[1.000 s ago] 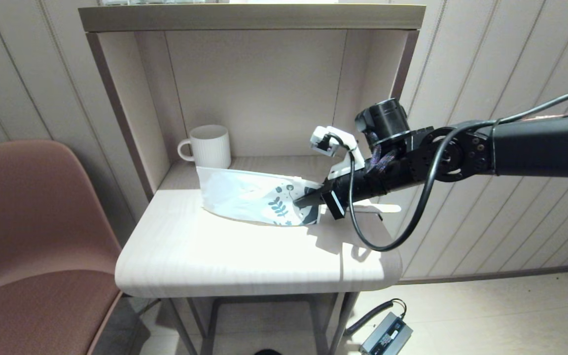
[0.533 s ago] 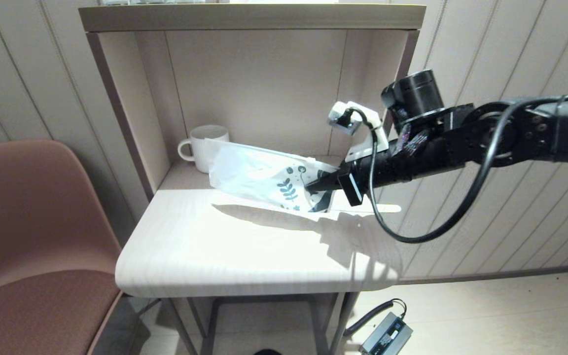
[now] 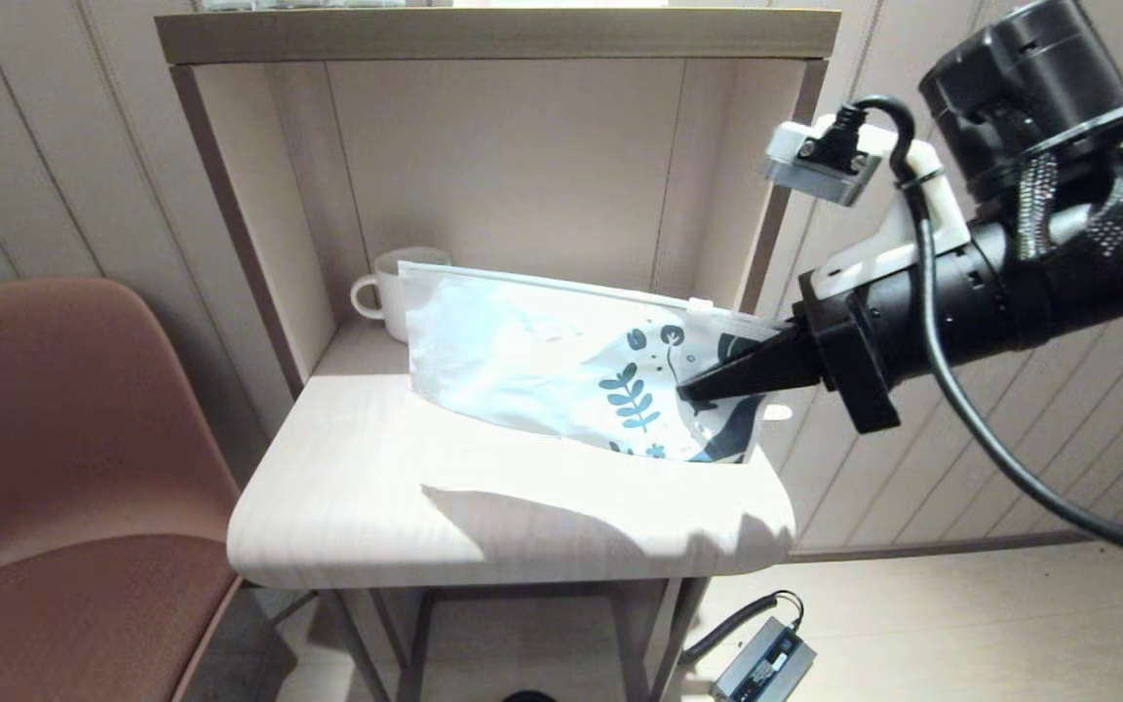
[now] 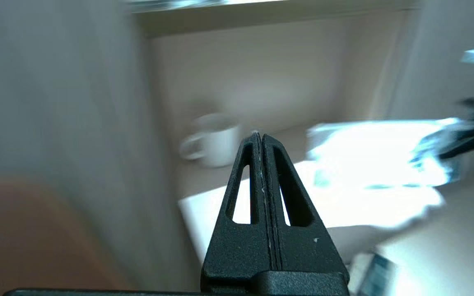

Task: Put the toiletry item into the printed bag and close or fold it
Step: Open the storage bag

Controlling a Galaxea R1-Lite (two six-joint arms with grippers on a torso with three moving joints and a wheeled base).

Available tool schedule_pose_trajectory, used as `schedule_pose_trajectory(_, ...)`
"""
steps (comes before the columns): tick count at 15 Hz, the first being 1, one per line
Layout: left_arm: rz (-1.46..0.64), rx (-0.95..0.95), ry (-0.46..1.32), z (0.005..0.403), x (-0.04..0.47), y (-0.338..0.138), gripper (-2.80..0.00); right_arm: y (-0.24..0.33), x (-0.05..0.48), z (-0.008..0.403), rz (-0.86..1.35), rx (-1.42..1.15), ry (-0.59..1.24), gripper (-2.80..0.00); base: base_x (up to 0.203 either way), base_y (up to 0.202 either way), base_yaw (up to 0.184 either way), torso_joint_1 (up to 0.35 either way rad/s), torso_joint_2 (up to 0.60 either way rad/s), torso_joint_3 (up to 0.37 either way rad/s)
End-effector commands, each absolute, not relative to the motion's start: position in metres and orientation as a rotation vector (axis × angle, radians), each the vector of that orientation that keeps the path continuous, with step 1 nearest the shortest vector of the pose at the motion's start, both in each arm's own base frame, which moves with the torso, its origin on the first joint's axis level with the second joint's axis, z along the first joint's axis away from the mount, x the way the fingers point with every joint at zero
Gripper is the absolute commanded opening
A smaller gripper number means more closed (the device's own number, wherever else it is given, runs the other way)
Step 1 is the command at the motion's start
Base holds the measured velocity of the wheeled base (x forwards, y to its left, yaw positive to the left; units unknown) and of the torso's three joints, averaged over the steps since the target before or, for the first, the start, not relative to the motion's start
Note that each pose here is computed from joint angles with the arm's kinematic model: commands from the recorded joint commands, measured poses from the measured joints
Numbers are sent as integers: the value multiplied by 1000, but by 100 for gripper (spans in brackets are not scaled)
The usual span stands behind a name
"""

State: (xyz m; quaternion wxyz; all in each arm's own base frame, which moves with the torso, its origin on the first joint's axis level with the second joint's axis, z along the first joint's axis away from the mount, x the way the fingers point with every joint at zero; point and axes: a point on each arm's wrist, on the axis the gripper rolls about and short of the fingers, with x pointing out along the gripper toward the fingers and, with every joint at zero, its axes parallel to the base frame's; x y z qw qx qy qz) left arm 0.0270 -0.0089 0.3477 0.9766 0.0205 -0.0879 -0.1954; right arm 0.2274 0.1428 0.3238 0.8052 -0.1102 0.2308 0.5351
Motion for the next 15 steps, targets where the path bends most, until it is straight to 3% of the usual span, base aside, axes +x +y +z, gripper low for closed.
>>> schedule_pose_trajectory(1, -674, 20, -39, 372, 89, -18, -280, 149, 205, 330, 1213, -256, 501, -280, 0, 0, 0, 0, 0, 0)
schedule_pose_trajectory(4, -1024, 4, 46, 377, 122, -37, -280, 164, 190, 327, 1292, -289, 540, -280, 0, 0, 0, 0, 0, 0)
schedule_pose_trajectory(7, -1206, 6, 99, 375, 155, -66, -280, 175, 179, 324, 1351, -310, 579, -280, 0, 0, 0, 0, 0, 0)
schedule_pose_trajectory(11, -1501, 3, 116, 372, 156, -98, -280, 179, 181, 322, 1361, -326, 578, -280, 0, 0, 0, 0, 0, 0)
schedule_pose_trajectory(12, -1552, 8, 116, 371, 152, -104, 0, 178, 181, 322, 1356, -326, 580, -280, 0, 0, 0, 0, 0, 0)
schedule_pose_trajectory(15, -1604, 58, 106, 362, 160, -117, 0, 181, 185, 320, 1359, -336, 571, -280, 0, 0, 0, 0, 0, 0)
